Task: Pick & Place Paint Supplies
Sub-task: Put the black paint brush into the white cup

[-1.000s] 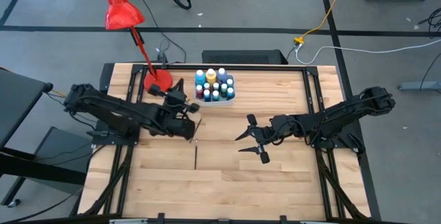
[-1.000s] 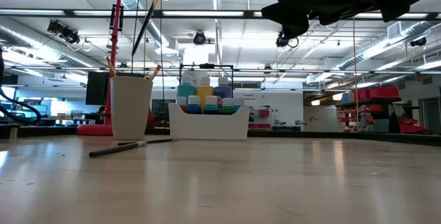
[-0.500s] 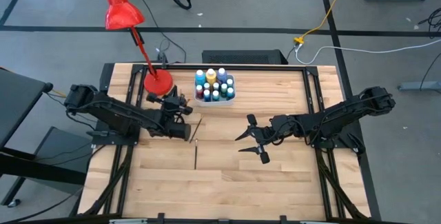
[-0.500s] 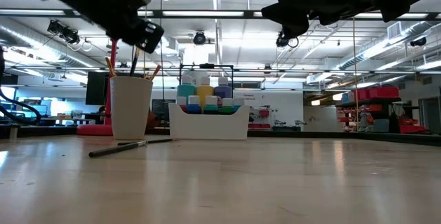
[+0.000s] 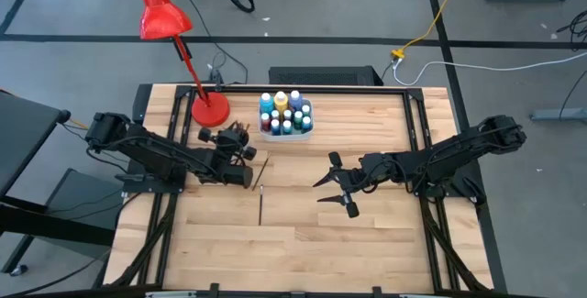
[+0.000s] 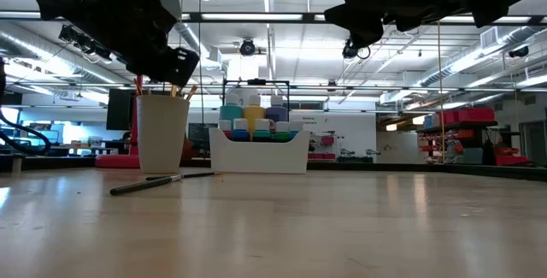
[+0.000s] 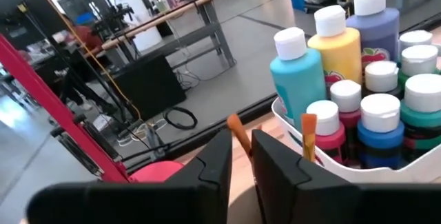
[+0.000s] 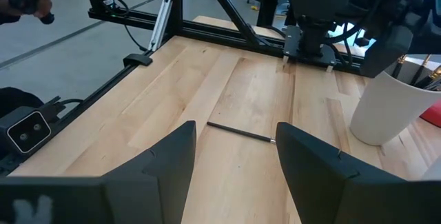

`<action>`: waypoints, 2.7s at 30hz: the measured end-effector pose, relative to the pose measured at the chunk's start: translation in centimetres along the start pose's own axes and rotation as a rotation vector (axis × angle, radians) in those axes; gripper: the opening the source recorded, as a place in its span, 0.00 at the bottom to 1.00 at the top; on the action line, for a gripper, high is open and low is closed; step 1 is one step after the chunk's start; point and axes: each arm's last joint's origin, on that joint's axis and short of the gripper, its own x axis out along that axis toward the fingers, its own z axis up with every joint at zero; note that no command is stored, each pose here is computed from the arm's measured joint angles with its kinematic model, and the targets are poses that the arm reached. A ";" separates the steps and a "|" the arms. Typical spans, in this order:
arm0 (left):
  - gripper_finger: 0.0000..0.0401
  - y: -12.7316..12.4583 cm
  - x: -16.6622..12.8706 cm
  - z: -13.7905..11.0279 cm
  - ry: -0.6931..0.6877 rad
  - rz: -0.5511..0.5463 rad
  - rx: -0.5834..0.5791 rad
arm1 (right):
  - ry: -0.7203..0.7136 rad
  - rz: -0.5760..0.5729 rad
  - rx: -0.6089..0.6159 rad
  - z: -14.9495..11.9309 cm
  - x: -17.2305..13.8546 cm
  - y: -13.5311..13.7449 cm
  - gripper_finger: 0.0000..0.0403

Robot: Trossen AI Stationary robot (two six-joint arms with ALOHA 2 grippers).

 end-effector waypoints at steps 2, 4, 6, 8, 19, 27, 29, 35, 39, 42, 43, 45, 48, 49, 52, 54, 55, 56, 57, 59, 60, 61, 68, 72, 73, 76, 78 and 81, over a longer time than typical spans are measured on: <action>0.19 0.0 0.0 0.0 -0.003 0.001 0.017 | 0.000 0.000 0.000 0.0 0.0 0.0 0.52; 0.22 -0.2 0.0 0.1 -0.004 -0.003 0.030 | 0.000 -0.001 0.000 0.0 0.0 0.0 0.52; 0.26 -0.3 0.0 0.3 -0.007 -0.006 0.049 | 0.000 0.000 0.000 0.0 0.0 0.0 0.52; 0.30 -0.5 -0.1 0.9 -0.009 -0.010 0.079 | 0.000 -0.001 0.000 0.0 0.0 0.0 0.52; 0.44 -2.5 -3.5 10.5 -0.025 -0.204 0.066 | 0.002 0.001 0.007 0.0 0.0 0.0 0.52; 0.42 -3.3 -5.9 12.7 0.095 -0.525 -0.027 | 0.044 0.005 0.059 -0.5 0.0 0.1 0.52; 0.40 -3.3 -6.5 12.4 0.140 -0.584 -0.047 | 0.056 0.005 0.070 -0.6 0.0 0.1 0.52; 0.36 -3.6 -9.1 9.3 0.218 -0.666 -0.173 | 0.063 0.005 0.083 -0.6 0.0 0.1 0.52; 0.34 -3.3 -10.6 5.8 0.291 -0.679 -0.288 | 0.062 0.004 0.081 -0.6 0.0 0.1 0.52; 0.33 -3.9 -11.5 3.2 0.323 -0.708 -0.361 | 0.062 0.004 0.081 -0.6 0.0 0.1 0.52; 0.33 -4.1 -11.7 2.4 0.328 -0.721 -0.357 | 0.062 0.004 0.080 -0.6 0.0 0.1 0.52; 0.31 -4.7 -12.2 1.5 0.337 -0.750 -0.350 | 0.061 0.003 0.078 -0.6 0.0 0.1 0.52; 0.28 -6.4 -12.6 0.6 0.334 -0.768 -0.306 | 0.050 0.002 0.076 -0.5 0.0 0.1 0.52; 0.27 -6.9 -12.7 0.5 0.333 -0.769 -0.281 | 0.049 0.002 0.075 -0.5 0.0 0.1 0.52; 0.24 -8.7 -13.4 1.3 0.335 -0.785 -0.293 | 0.044 0.002 0.075 -0.5 0.0 0.0 0.52; 0.22 -10.1 -14.0 1.5 0.337 -0.791 -0.280 | 0.042 0.002 0.075 -0.4 0.0 0.0 0.52; 0.21 -10.7 -14.2 1.6 0.340 -0.791 -0.270 | 0.040 0.002 0.075 -0.4 0.0 0.0 0.52; 0.20 -11.2 -14.4 1.6 0.340 -0.784 -0.256 | 0.037 0.001 0.076 -0.4 0.0 0.0 0.52; 0.19 -11.7 -14.6 1.9 0.338 -0.781 -0.253 | 0.037 0.001 0.076 -0.4 0.0 0.0 0.52; 0.17 -12.2 -14.8 2.0 0.340 -0.745 -0.225 | 0.038 0.001 0.076 -0.4 0.0 0.0 0.52; 0.17 -12.4 -14.8 1.9 0.344 -0.720 -0.213 | 0.041 0.002 0.076 -0.4 0.0 0.0 0.52; 0.17 -12.7 -14.7 1.8 0.353 -0.696 -0.203 | 0.047 0.003 0.078 -0.5 0.0 0.1 0.52; 0.16 -12.0 -14.1 0.3 0.469 -0.518 -0.249 | 0.056 0.004 0.084 -0.6 0.0 0.1 0.52; 0.16 -11.6 -13.8 -0.4 0.538 -0.476 -0.275 | 0.057 0.005 0.084 -0.6 0.0 0.1 0.52; 0.16 -11.6 -13.7 -0.5 0.542 -0.474 -0.274 | 0.056 0.005 0.083 -0.6 0.0 0.1 0.52; 0.16 -11.6 -13.5 -0.6 0.540 -0.467 -0.300 | 0.056 0.005 0.083 -0.6 0.0 0.1 0.52; 0.16 -11.5 -13.2 -0.9 0.557 -0.452 -0.310 | 0.056 0.004 0.083 -0.6 0.0 0.1 0.52; 0.16 -11.5 -12.6 -1.5 0.591 -0.427 -0.326 | 0.055 0.004 0.083 -0.5 0.0 0.1 0.52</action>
